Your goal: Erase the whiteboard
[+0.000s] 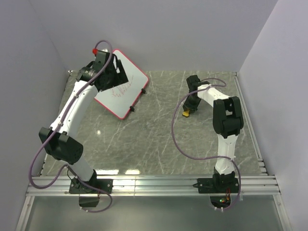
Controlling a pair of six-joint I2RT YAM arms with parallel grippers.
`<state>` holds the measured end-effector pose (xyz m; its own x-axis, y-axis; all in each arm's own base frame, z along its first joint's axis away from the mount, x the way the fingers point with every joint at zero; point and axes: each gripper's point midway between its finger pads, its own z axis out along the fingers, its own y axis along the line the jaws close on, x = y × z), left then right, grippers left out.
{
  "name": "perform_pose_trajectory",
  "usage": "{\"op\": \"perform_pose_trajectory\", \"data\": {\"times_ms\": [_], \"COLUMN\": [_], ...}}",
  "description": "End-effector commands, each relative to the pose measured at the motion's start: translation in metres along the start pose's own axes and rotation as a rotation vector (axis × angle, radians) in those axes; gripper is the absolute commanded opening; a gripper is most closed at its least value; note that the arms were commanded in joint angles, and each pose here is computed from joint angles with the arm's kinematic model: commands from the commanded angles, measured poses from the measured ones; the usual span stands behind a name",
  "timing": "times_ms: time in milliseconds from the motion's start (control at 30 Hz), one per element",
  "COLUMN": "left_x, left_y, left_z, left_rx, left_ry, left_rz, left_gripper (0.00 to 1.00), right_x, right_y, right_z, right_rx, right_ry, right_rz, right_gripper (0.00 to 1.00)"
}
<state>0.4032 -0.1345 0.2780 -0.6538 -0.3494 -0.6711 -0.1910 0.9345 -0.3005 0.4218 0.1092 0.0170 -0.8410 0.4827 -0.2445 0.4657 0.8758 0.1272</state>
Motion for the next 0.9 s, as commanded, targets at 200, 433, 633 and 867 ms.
{"op": "perform_pose_trajectory", "data": {"times_ms": [200,433,633,867], "left_x": [-0.087,-0.133,-0.184,-0.174], "left_y": [0.079,0.087,0.102,0.092], "left_z": [0.03,0.053,0.083,0.145], "left_rx": [-0.114,0.012,0.152,0.487], "left_ry": [-0.197,-0.322,-0.384,-0.216], "left_rz": [-0.12,-0.009,-0.012,-0.066], "left_gripper": [0.82,0.84,0.84,0.81], "right_x": [0.015,0.039,0.055,0.056], "right_y": [-0.018,-0.037,-0.056,-0.066], "right_z": [-0.011,-0.045,-0.071,-0.104], "right_rx": [0.02,-0.004,0.004,0.009], "right_ry": [0.016,0.033,0.034,-0.004], "right_rz": [-0.026,-0.07,-0.098,-0.096], "right_gripper": [0.0,0.0,0.0,0.0]}}
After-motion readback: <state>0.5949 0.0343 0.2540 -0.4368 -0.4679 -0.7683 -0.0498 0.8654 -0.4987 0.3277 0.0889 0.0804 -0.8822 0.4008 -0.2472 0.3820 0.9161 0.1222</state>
